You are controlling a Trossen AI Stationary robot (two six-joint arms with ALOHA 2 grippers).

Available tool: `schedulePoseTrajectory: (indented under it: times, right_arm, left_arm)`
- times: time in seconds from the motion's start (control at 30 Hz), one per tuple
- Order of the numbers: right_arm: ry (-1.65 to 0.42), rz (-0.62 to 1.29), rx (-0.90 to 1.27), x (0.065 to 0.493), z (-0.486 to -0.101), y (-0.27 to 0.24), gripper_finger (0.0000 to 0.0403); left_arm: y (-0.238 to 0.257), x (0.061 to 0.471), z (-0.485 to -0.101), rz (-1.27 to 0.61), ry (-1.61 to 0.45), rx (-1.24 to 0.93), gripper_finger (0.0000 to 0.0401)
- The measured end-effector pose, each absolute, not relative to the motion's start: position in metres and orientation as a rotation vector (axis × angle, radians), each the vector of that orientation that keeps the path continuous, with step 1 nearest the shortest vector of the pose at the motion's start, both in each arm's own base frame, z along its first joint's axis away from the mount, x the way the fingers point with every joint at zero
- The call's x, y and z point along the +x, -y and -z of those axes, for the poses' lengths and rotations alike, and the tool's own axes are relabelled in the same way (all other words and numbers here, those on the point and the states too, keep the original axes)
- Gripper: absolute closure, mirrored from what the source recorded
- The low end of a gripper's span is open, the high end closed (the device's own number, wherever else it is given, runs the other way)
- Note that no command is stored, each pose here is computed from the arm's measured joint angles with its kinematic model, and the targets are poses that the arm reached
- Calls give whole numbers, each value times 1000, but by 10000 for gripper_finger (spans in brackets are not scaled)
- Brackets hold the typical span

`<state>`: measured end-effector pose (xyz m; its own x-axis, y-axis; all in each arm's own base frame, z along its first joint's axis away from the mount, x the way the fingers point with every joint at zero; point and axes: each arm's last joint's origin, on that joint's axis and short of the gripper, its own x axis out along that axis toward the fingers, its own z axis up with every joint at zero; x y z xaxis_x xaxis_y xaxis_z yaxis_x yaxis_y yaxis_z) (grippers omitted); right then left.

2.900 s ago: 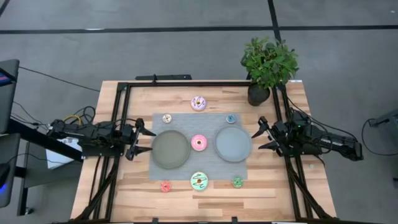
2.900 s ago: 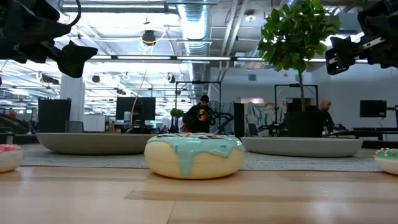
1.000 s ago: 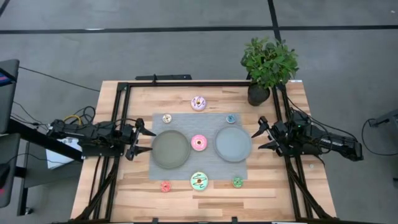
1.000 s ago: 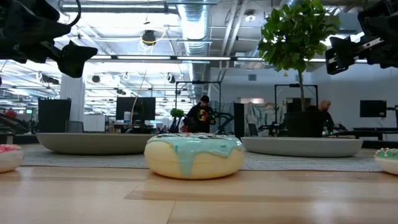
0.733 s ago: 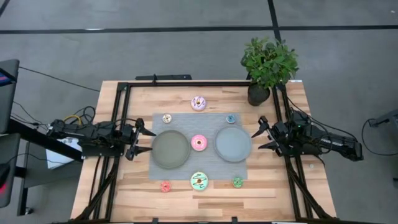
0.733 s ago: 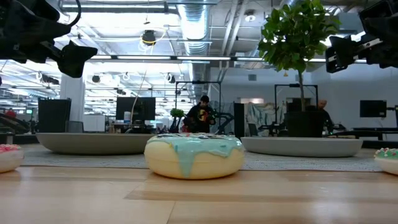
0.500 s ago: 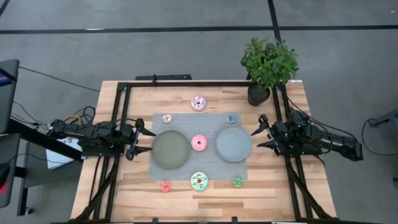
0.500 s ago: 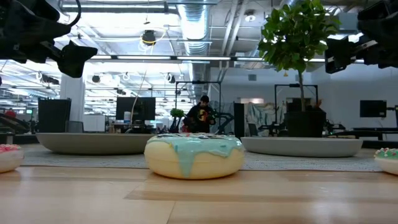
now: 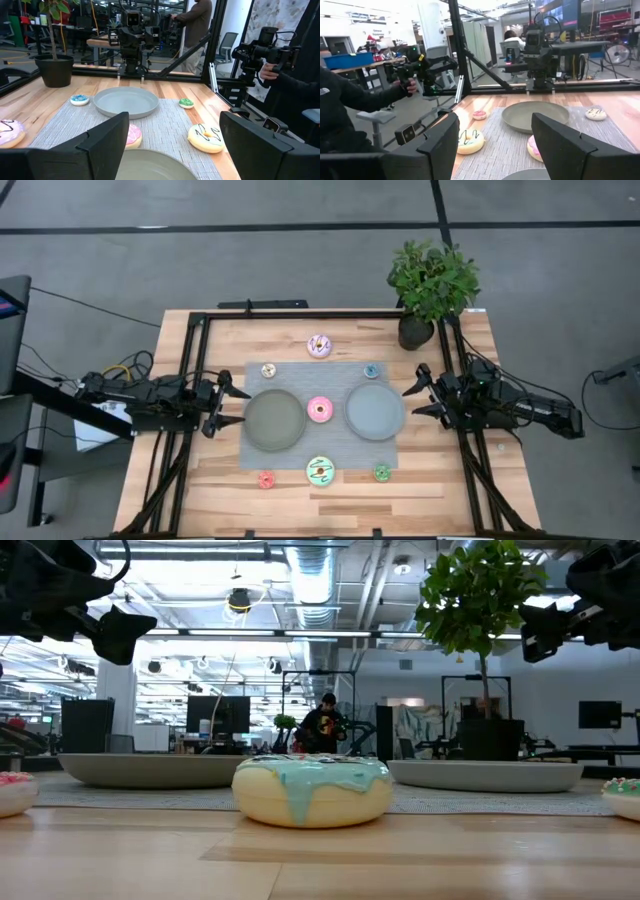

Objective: Pick & Place donuts
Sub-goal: Put the big purple donut into the blue plate

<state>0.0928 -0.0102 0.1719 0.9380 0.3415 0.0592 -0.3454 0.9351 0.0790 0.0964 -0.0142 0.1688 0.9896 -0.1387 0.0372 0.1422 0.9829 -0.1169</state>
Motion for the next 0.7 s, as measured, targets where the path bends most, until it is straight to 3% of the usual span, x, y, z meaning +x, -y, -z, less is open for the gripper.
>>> schedulePoseTrajectory:
  times: [0.7]
  right_arm:
    - [76,-244,95,92,-182,11,163]
  left_arm:
    - [14,96,-169,139,29,-120,97]
